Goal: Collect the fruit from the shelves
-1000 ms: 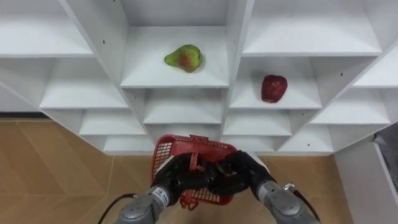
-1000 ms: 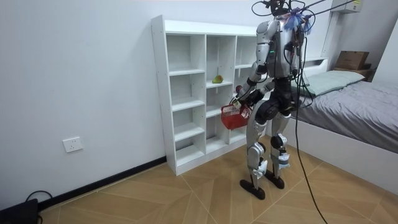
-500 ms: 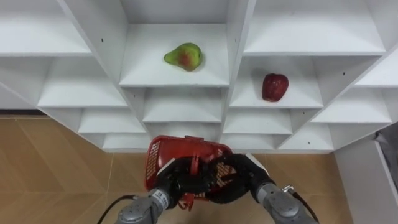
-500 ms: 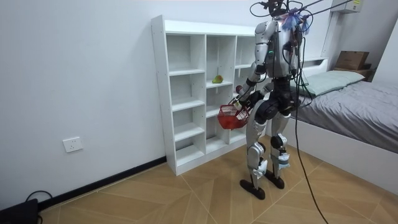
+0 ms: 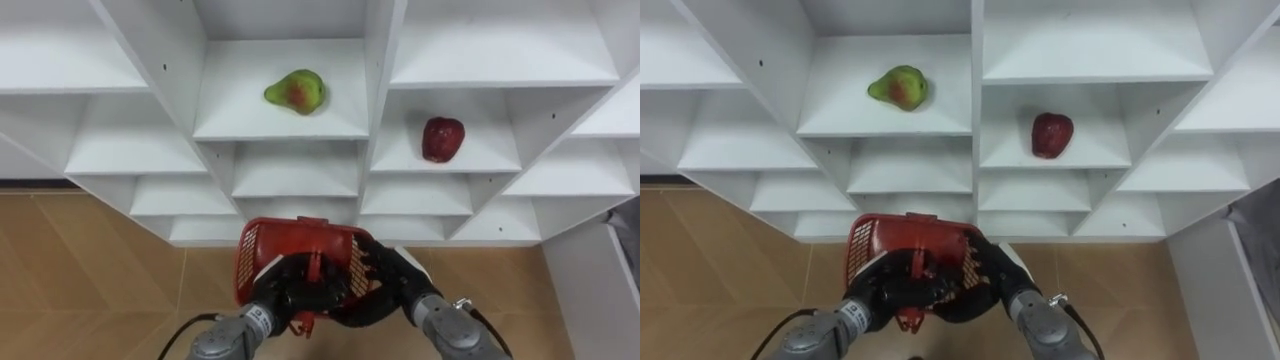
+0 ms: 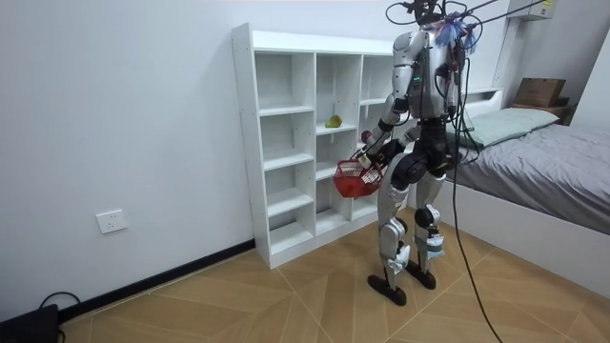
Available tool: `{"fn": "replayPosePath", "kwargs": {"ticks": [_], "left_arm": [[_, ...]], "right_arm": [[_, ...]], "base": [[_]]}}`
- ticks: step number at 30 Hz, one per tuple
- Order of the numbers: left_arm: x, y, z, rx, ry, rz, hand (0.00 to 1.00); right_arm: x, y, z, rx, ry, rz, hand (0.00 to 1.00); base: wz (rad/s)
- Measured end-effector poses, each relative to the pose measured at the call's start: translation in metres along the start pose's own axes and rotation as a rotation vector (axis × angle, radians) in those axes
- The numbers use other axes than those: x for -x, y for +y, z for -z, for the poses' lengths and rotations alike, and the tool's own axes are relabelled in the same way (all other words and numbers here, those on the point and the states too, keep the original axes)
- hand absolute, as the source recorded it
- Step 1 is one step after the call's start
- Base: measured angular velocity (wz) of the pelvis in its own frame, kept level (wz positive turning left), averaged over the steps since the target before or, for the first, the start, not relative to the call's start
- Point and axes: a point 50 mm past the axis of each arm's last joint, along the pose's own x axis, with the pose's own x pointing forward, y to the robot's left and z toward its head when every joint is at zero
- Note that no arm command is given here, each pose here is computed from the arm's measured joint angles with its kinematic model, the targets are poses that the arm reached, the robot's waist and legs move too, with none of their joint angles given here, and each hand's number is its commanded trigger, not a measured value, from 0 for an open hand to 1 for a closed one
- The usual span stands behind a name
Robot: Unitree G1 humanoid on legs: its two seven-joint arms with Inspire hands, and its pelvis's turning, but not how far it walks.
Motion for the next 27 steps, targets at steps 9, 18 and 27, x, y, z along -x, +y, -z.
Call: {"fn": "replayPosePath", "kwargs": {"ticks": [9,18,27], "left_arm": [[0.001,0.005,-0.001,0.010,0.001,-0.021,1.00],[0.011,0.024,0.017,0.028,0.067,-0.123,1.00],[0.027,0.039,0.033,0.053,0.105,-0.215,1.00]], "right_arm": [[0.000,0.000,0.000,0.012,0.002,-0.001,0.00],[0.000,0.002,-0.007,0.073,-0.026,-0.026,0.00],[0.006,0.013,-0.047,0.206,-0.204,-0.086,0.00]], "base": [[0.00],[0.00],[0.07]]}}
